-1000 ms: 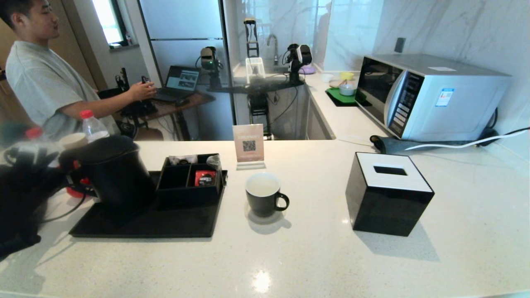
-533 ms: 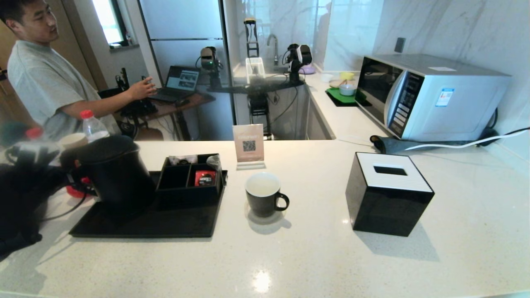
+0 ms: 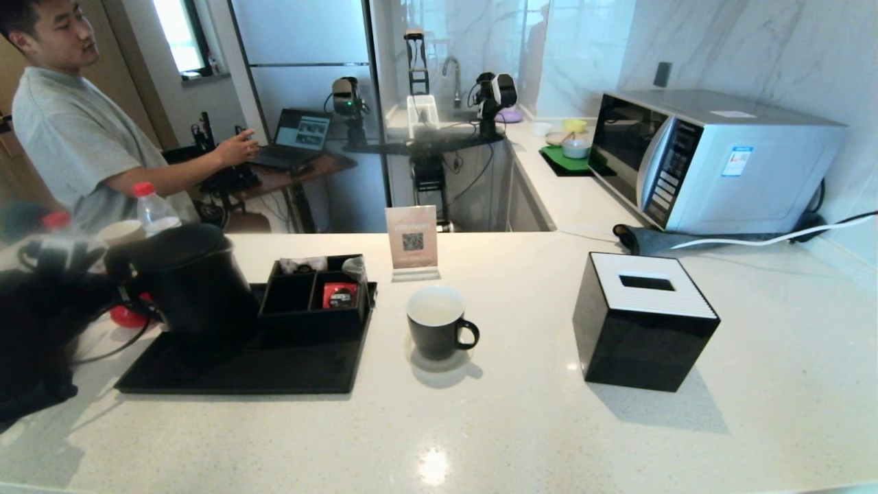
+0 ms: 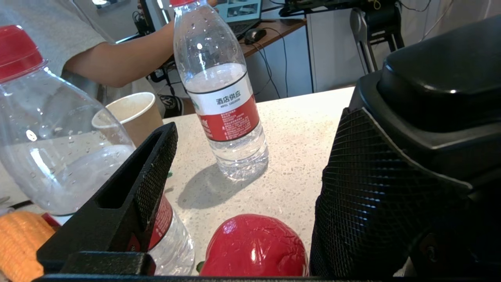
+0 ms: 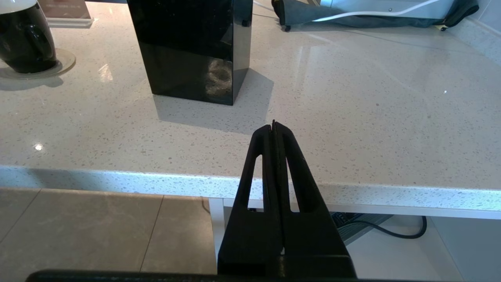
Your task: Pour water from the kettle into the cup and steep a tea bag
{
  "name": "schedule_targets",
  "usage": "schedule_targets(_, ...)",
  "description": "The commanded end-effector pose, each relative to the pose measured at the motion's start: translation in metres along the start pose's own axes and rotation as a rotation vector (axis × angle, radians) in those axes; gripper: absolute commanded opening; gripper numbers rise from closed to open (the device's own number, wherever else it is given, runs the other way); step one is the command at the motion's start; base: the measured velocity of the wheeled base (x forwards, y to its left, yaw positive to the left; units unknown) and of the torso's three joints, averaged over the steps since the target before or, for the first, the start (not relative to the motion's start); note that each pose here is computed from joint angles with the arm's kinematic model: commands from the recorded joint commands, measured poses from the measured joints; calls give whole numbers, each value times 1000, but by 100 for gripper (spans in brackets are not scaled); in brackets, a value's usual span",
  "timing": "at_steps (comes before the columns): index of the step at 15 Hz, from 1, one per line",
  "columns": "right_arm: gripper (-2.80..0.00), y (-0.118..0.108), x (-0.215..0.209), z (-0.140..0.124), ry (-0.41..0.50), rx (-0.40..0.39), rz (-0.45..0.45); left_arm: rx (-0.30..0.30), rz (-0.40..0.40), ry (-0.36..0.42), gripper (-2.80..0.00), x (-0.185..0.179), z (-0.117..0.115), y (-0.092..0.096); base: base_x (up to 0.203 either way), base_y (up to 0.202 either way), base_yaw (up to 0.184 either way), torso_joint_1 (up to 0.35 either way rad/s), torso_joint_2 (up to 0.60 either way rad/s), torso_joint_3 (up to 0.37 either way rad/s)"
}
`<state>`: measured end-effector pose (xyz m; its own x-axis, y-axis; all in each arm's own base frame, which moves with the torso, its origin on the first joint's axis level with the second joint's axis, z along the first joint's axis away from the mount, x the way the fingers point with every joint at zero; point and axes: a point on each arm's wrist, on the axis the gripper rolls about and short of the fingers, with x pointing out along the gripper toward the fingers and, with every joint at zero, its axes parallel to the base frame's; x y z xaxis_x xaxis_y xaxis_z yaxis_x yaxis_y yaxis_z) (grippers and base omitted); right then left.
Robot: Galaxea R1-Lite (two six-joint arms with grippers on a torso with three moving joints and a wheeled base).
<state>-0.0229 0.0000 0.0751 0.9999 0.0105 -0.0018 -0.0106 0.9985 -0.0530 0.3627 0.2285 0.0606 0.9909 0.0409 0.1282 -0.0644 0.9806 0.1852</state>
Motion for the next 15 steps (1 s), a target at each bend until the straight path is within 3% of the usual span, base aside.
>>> schedule_targets(1,-280,0,0,0,0,-1,1,26,0,-43,0,1,3,0,0,0,0,0,0,0)
schedule_targets(2,-280,0,0,0,1,-1,0,27,0,-42,-280,1,3,0,0,0,0,0,0,0)
schedule_targets(15,-280,0,0,0,1,-1,2,28,-11,-53,-280,3,9,-3,0,0,0,0,0,0)
